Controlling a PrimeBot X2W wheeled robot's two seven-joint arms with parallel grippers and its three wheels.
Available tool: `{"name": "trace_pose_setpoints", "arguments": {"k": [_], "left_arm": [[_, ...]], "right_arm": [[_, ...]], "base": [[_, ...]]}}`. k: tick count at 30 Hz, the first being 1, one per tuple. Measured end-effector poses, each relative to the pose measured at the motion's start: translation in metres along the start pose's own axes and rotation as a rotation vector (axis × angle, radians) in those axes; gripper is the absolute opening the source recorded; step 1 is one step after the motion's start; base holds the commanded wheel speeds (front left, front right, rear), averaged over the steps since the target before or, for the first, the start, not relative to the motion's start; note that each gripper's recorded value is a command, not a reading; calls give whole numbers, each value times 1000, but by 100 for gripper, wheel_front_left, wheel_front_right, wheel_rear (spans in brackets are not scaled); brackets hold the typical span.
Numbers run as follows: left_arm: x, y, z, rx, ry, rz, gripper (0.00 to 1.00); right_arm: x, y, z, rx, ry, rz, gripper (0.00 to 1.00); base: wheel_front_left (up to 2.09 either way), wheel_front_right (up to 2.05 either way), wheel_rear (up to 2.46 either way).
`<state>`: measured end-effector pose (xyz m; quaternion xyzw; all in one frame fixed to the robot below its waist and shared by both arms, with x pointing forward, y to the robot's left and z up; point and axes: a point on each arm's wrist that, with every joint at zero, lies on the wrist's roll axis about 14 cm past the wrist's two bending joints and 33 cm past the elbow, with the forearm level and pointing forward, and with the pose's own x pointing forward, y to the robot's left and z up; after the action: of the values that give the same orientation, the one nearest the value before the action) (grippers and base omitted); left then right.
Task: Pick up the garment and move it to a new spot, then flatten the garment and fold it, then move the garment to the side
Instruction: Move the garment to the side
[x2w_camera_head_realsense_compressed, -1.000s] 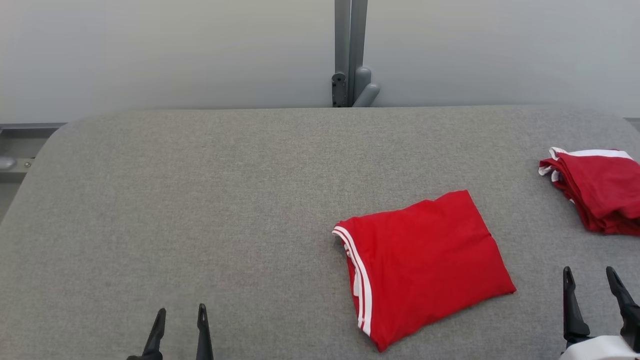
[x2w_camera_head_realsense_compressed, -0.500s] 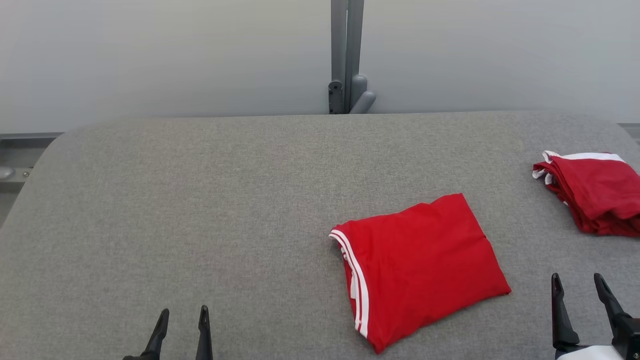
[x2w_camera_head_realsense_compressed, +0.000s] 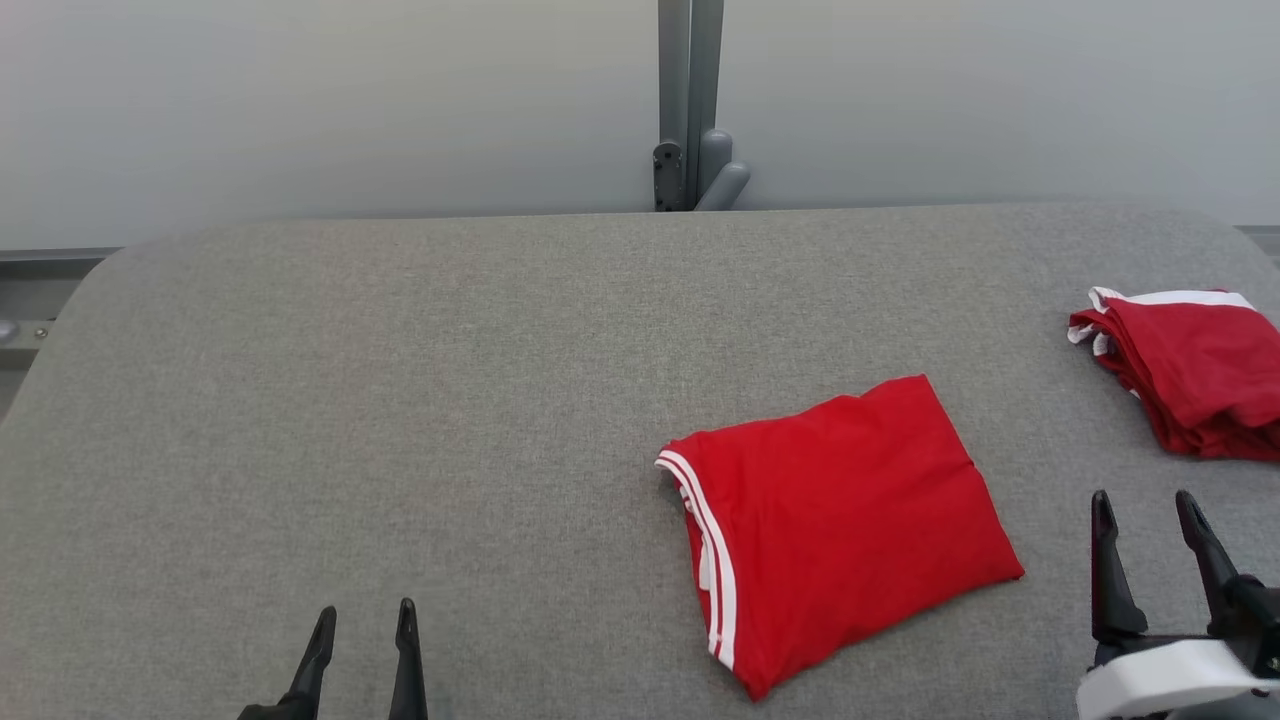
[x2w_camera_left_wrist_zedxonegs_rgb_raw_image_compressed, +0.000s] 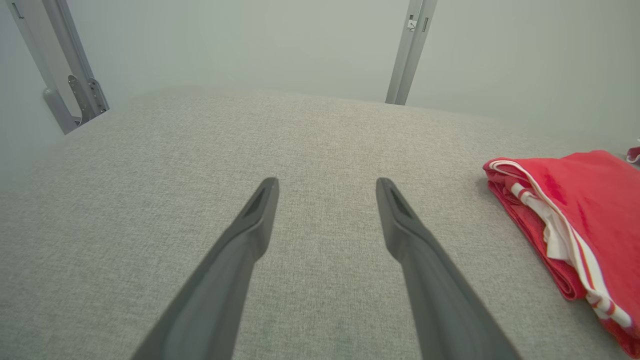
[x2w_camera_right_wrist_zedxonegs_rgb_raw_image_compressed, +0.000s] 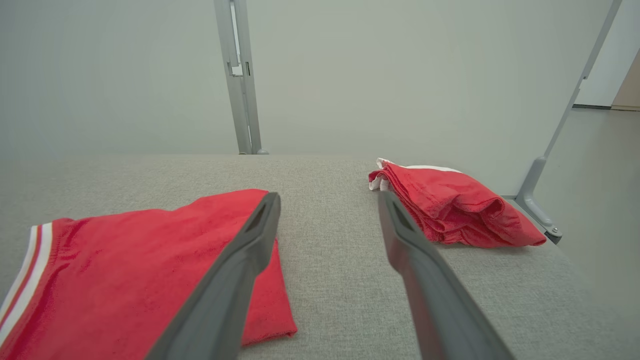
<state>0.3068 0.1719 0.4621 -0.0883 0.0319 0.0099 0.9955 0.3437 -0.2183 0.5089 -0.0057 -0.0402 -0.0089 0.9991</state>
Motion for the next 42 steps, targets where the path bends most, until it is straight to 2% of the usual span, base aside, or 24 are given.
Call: {"name": "trace_pose_setpoints", "arguments": {"k": [3, 6, 9, 10, 12, 18, 20, 26, 27, 28, 31, 36, 42], "left_arm": [[2, -3, -1, -10, 6, -5, 100], [5, -5, -4, -10, 18, -7, 100], [14, -9, -5, -7, 22, -20, 100], [14, -9, -5, -7, 22, -20, 100], [21, -12, -6, 10, 26, -36, 100], [37, -19, -14, 29, 53, -71, 100], [40, -22, -12, 49, 47, -83, 100], [38, -17, -12, 58, 46, -72, 100], [38, -17, -11, 58, 46, -70, 100], [38, -17, -11, 58, 45, -68, 100], [37, -17, -11, 57, 45, -65, 100], [40, -22, -12, 57, 45, -80, 100], [46, -40, -14, 57, 50, -141, 100]], "right_arm": [[13, 12, -1, 33, 1, 55, 100], [25, 20, -21, 6, 97, 126, 100], [58, 23, -16, -43, 146, 180, 100], [58, 23, -16, -43, 146, 180, 100], [72, 28, -27, -86, 240, 219, 100], [80, 46, -81, -65, 565, 288, 100], [81, 55, -91, -24, 614, 305, 100], [83, 67, -110, -31, 710, 344, 100], [82, 69, -112, -19, 720, 348, 39], [81, 71, -113, -5, 734, 352, 0], [85, 78, -108, 27, 733, 373, 0], [109, 64, -75, 62, 645, 352, 0], [137, 6, -24, -2, 561, 253, 0]], "base": [[0, 0, 0], [0, 0, 0], [0, 0, 0], [0, 0, 0], [0, 0, 0], [0, 0, 0], [0, 0, 0], [0, 0, 0], [0, 0, 0], [0, 0, 0], [0, 0, 0], [0, 0, 0], [0, 0, 0]]}}
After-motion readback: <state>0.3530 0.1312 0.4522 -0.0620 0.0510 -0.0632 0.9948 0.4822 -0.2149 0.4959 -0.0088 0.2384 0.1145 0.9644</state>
